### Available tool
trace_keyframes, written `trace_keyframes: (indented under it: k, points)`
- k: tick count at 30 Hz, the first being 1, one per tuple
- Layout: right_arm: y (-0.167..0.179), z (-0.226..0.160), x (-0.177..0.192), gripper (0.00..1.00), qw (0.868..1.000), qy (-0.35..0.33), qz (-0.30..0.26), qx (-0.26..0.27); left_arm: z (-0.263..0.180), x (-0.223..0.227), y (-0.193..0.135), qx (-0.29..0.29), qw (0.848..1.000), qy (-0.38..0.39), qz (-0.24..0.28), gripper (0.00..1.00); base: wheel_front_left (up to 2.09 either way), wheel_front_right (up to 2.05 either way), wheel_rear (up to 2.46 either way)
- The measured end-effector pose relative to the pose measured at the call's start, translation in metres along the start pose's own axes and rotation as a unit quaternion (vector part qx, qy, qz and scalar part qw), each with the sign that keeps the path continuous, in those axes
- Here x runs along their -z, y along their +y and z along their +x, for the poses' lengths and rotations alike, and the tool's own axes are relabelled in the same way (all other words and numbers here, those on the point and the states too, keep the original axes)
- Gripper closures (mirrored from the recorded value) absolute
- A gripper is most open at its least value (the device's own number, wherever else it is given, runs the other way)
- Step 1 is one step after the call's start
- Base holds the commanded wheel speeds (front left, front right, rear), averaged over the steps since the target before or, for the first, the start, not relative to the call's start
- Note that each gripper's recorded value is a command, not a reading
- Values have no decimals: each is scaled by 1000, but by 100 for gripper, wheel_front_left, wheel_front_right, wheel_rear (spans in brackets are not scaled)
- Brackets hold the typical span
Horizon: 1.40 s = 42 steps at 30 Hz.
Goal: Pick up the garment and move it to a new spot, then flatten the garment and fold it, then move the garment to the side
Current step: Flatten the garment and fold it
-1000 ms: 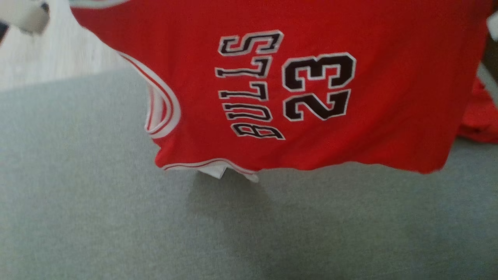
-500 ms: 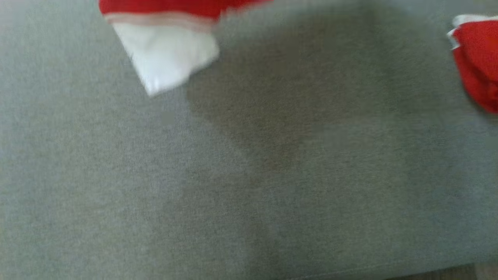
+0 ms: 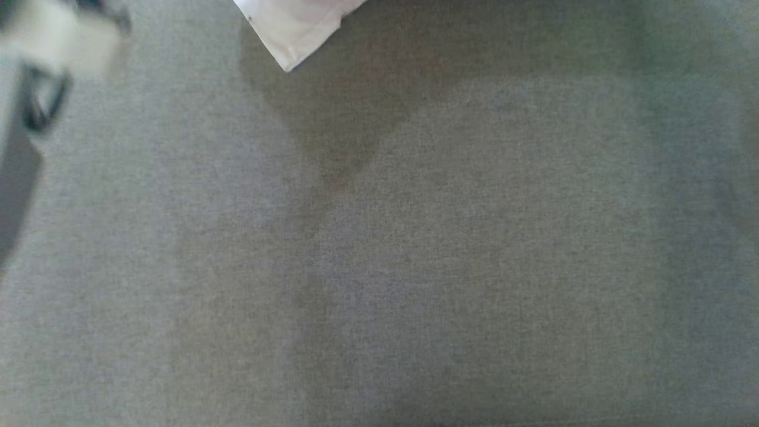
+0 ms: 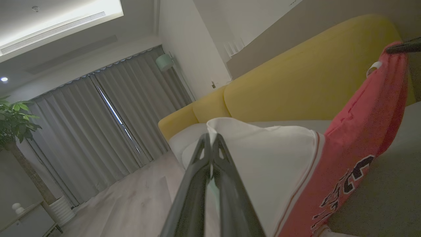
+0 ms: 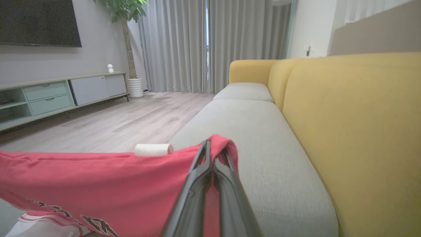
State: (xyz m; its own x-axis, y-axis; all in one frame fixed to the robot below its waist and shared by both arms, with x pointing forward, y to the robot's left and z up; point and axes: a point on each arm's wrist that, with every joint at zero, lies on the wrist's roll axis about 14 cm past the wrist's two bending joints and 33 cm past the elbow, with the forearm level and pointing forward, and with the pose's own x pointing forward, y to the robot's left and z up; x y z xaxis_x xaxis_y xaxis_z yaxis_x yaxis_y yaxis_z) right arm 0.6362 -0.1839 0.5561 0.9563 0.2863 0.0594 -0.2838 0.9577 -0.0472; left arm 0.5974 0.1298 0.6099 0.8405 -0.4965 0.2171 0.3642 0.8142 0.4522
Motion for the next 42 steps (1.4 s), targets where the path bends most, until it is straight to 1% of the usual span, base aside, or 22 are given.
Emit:
trace_keyframes:
  k: [5, 9, 12, 13, 19, 20, 23, 25, 28, 32, 39, 42]
  points:
    - [-5, -48, 28, 100, 998, 33, 43, 17, -54, 11, -28, 9, 998, 28, -55, 100, 0, 0, 0]
    - [-1, -96, 51, 100, 995, 66, 69, 23, -109, 29, -64, 28, 992, 78, -96, 100, 0, 0, 0]
    - [6, -133, 68, 100, 992, 92, 84, 25, -148, 36, -90, 31, 986, 111, -124, 100, 0, 0, 0]
    - [6, -133, 68, 100, 992, 92, 84, 25, -148, 36, -90, 31, 986, 111, -124, 100, 0, 0, 0]
    - [19, -199, 91, 100, 985, 134, 103, 31, -206, 37, -125, 30, 975, 155, -154, 100, 0, 0, 0]
    - [21, -215, 94, 100, 984, 141, 104, 33, -224, 38, -138, 29, 970, 171, -168, 100, 0, 0, 0]
    - [25, -238, 101, 100, 981, 154, 110, 36, -247, 39, -154, 29, 963, 193, -187, 100, 0, 0, 0]
    - [29, -254, 108, 100, 979, 167, 114, 38, -259, 39, -163, 33, 959, 202, -195, 100, 0, 0, 0]
    - [33, -275, 116, 100, 974, 181, 126, 44, -270, 37, -167, 26, 956, 209, -203, 100, 0, 0, 0]
    - [35, -292, 121, 100, 972, 188, 134, 52, -279, 32, -173, 27, 954, 209, -213, 100, 0, 0, 0]
    - [30, -291, 117, 100, 973, 181, 132, 60, -279, 32, -178, 37, 954, 208, -215, 100, 0, 0, 0]
    - [32, -287, 124, 100, 970, 193, 134, 60, -267, 37, -177, 43, 955, 205, -211, 100, 0, 0, 0]
